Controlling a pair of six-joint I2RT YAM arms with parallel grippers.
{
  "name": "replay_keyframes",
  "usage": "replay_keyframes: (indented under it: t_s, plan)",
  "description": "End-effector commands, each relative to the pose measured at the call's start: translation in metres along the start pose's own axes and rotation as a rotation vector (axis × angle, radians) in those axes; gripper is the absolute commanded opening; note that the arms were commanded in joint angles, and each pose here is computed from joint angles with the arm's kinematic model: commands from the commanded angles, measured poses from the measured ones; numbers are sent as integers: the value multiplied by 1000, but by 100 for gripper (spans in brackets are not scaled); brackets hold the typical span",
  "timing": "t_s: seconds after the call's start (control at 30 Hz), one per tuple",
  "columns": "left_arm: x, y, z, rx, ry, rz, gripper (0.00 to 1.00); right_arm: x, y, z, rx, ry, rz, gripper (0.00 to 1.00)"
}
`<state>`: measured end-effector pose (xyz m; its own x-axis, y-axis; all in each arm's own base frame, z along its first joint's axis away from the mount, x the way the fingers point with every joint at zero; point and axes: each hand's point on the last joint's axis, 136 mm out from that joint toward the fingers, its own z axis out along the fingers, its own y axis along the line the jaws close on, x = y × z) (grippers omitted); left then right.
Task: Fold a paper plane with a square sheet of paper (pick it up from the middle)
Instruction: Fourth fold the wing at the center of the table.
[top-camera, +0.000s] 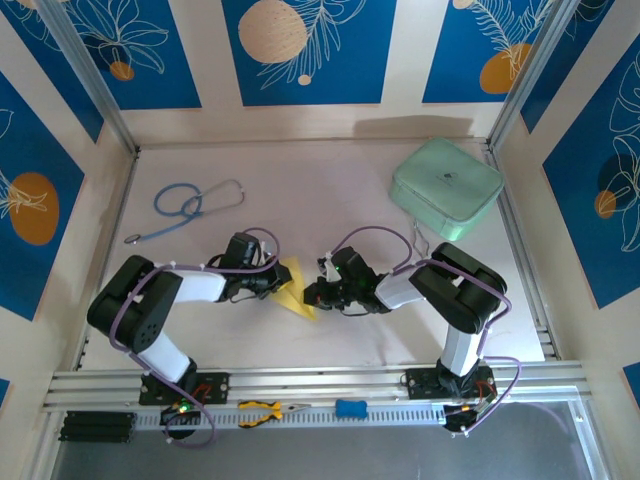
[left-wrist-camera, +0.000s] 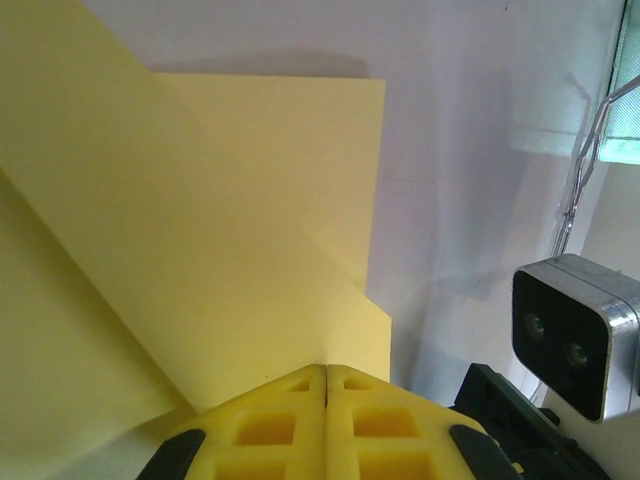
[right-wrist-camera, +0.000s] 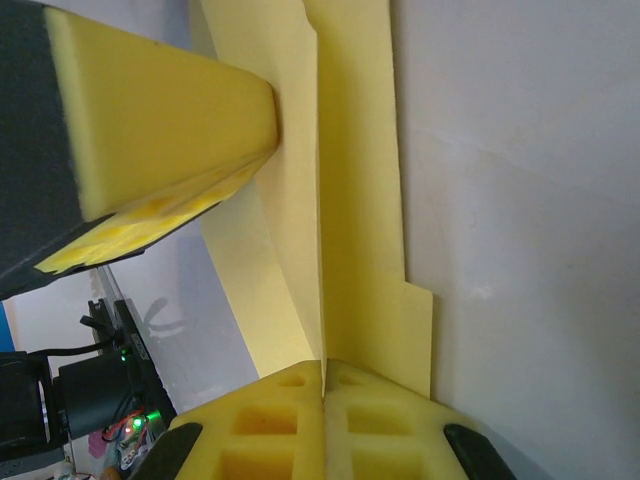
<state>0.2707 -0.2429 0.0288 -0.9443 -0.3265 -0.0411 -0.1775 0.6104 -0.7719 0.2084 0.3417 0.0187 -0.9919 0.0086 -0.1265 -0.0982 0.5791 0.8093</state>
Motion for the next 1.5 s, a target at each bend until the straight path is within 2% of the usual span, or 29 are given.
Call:
replay_keyframes:
  t_s: [0.0, 0.37, 0.73, 1.13, 1.47]
  plan:
    - [-2, -2, 3, -7, 1, 23, 1, 18, -23, 5, 76, 69, 49, 4]
    - [1, 1, 8, -9, 25, 20, 2, 19, -25, 5, 83, 71, 61, 4]
    - [9, 24, 11, -113, 71, -2, 0, 20, -23, 3, 78, 72, 62, 5]
    - [11, 28, 10, -124, 73, -3, 0, 34, -6, -9, 78, 85, 29, 19]
    - [12, 30, 11, -123, 76, -6, 0, 50, -27, -15, 129, 87, 95, 9]
